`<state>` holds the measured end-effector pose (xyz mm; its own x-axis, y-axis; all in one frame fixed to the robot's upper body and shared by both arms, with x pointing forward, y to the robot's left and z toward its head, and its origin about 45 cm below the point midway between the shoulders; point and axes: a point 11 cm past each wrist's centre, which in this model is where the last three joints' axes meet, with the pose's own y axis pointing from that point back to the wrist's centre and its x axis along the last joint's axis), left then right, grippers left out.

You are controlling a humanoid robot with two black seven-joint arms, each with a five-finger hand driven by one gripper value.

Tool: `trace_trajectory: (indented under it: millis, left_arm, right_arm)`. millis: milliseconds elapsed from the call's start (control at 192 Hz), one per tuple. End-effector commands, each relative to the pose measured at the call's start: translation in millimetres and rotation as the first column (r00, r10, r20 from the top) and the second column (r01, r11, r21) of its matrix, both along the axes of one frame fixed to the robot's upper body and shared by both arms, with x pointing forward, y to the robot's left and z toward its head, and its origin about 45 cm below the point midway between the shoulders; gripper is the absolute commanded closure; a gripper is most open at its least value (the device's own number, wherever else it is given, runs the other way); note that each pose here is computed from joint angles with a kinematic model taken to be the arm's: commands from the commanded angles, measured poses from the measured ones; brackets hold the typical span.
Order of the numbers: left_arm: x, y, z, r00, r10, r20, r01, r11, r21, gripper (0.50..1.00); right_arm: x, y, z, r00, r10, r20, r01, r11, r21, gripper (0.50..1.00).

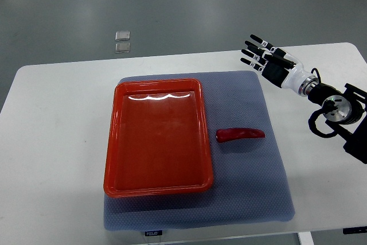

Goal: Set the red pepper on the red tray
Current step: 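Move the right hand down toward the red pepper beside the tray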

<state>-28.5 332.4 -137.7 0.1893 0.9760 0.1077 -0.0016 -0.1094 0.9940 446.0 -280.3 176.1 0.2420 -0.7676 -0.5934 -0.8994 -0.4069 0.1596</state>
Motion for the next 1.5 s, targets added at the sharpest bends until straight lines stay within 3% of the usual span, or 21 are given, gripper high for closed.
trace_trajectory:
  millis: [0, 276, 546, 765, 931, 1124, 1306, 1493]
  left_arm:
    - [-0.4, 0, 0, 1.0, -0.001, 0.0, 0.001, 1.0, 0.0, 0.5]
    - [0.6, -1, 0, 1.0, 0.001, 0.002, -0.001, 1.0, -0.003, 0.5]
    - [0.5, -1, 0, 1.0, -0.002, 0.001, 0.002, 1.0, -0.002, 0.5]
    - [0.5, -1, 0, 1.0, -0.002, 0.001, 0.002, 1.0, -0.002, 0.5]
    - [1.4, -1, 0, 1.0, -0.002, 0.002, 0.002, 1.0, -0.002, 0.5]
    - [0.5, 0, 0, 1.0, -0.002, 0.001, 0.002, 1.0, 0.0, 0.5]
    - [0.5, -1, 0, 1.0, -0.002, 0.001, 0.002, 1.0, -0.002, 0.5]
    - [0.5, -1, 0, 1.0, -0.002, 0.001, 0.002, 1.0, -0.002, 0.5]
  right_arm:
    - [-1.2, 2, -2, 1.0, 0.018, 0.003, -0.018, 0.999, -0.029, 0.587]
    - [-3.4, 13, -6, 0.998, 0.062, 0.004, -0.062, 0.995, -0.075, 0.585]
    - [-4.2, 0, 22, 0.963, 0.255, 0.088, -0.215, 0.923, -0.32, 0.589]
    - [-27.0, -23, 47, 0.818, 0.576, 0.017, -0.375, 0.554, -0.744, 0.589]
    - [-38.5, -25, 58, 0.708, 0.701, -0.088, -0.377, 0.271, -0.886, 0.589]
    - [-43.2, -7, 57, 0.613, 0.767, -0.193, -0.281, -0.017, -0.96, 0.595]
    - [-55.6, 16, 49, 0.57, 0.799, -0.193, -0.175, -0.111, -0.978, 0.601]
    - [-61.6, 26, 39, 0.572, 0.801, -0.175, -0.137, -0.117, -0.984, 0.601]
